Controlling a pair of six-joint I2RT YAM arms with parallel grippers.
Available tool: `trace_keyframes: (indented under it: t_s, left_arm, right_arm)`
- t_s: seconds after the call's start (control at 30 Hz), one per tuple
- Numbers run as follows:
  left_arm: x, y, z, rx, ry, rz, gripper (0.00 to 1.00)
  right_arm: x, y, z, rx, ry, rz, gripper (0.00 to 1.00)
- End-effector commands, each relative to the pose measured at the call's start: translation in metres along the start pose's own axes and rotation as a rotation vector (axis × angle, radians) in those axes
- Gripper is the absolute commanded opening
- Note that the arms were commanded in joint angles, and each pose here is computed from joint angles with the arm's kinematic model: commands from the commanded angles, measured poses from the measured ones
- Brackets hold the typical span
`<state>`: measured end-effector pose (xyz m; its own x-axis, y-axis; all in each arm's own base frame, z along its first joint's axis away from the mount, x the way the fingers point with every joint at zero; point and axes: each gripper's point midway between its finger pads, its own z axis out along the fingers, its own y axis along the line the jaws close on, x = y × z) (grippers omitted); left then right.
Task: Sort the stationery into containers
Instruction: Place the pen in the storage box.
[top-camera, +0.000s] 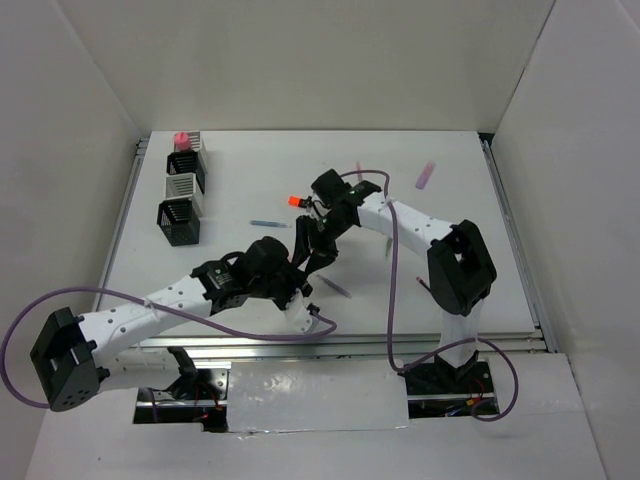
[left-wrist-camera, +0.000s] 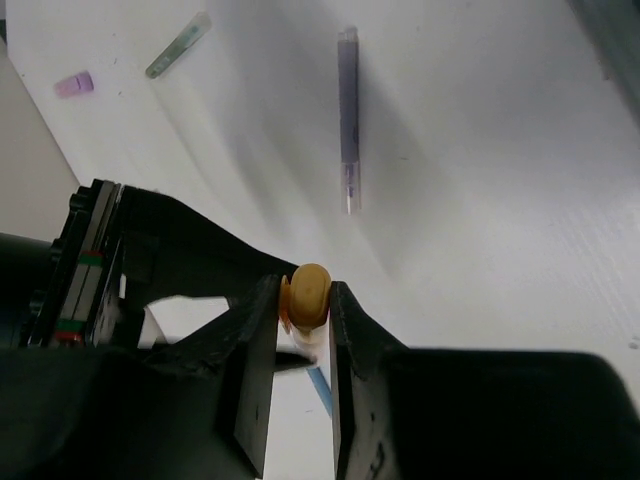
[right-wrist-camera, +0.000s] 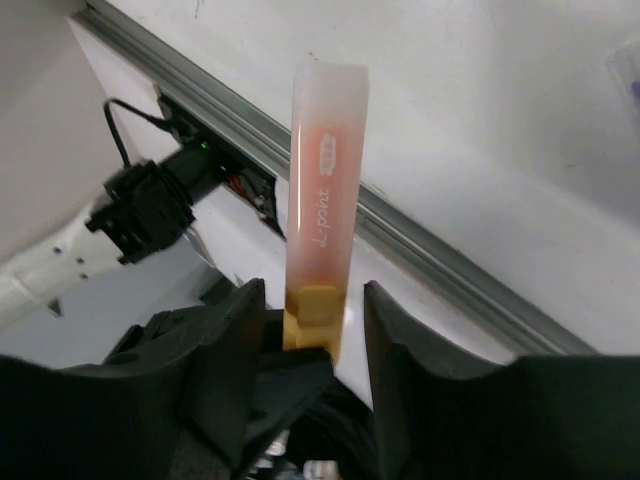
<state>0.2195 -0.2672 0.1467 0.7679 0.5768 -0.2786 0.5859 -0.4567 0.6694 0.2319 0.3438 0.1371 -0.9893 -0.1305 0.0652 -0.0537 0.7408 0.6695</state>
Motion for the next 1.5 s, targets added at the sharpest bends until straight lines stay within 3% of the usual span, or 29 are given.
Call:
trace_keyframes:
  t_s: [0.0,0.03,0.17,0.3,0.5,0.53,0.6,0.7,0.8,0.83,0.93,1.1,1.27,1.47]
  left_arm:
    - [-0.026,0.009,-0.017,-0.024,-0.074,-0.051,0.0]
    - [-0.029,0.008,-0.019,-0.022,-0.082,-0.068,0.0]
    - [-0.041,0.008,-0.031,-0.042,-0.112,-0.111,0.0]
    - [-0.054,0.013,-0.044,-0.077,-0.148,-0.207,0.0]
    - [-0.046,0.07,-0.082,-0.257,-0.192,-0.723,0.0]
    - [-0.028,0.081,-0.091,-0.303,-0.187,-0.898,0.0]
    - [-0.012,0.111,-0.109,-0.385,-0.234,-1.086,0.0]
    - [0.06,0.143,-0.143,-0.611,-0.203,-1.366,0.0]
    - [0.157,0.158,-0.187,-0.89,-0.111,-1.608,0.0]
    - [0.205,0.146,-0.201,-0.971,-0.038,-1.686,0.0]
    - [0.278,0.143,-0.255,-1.22,0.013,-1.728,0.0]
    - [0.336,0.151,-0.309,-1.401,-0.044,-1.626,0.0]
    - [0.378,0.161,-0.317,-1.432,-0.025,-1.554,0.0]
    - [0.41,0.159,-0.292,-1.387,0.02,-1.541,0.0]
  right_arm:
    - [-0.013,0.019,-0.03,-0.086,-0.094,-0.066,0.53]
    - [-0.016,0.018,-0.034,-0.093,-0.102,-0.076,0.67]
    - [-0.054,-0.004,-0.069,-0.075,-0.234,-0.038,0.88]
    - [-0.08,-0.017,-0.121,-0.125,-0.349,-0.053,0.9]
    - [-0.101,-0.032,-0.223,-0.249,-0.524,-0.219,0.88]
    - [-0.106,-0.048,-0.246,-0.252,-0.582,-0.21,0.88]
    - [-0.104,-0.057,-0.271,-0.272,-0.644,-0.242,0.87]
    - [-0.115,-0.083,-0.302,-0.161,-0.775,-0.244,0.84]
    - [-0.128,-0.106,-0.32,0.017,-0.882,-0.213,0.83]
    - [-0.132,-0.113,-0.327,0.079,-0.912,-0.191,0.83]
    - [-0.135,-0.126,-0.329,0.152,-0.946,-0.153,0.82]
    - [-0.133,-0.127,-0.319,0.137,-0.947,-0.139,0.82]
    - [-0.138,-0.128,-0.316,0.177,-0.965,-0.139,0.82]
    - [-0.142,-0.128,-0.314,0.223,-0.982,-0.154,0.82]
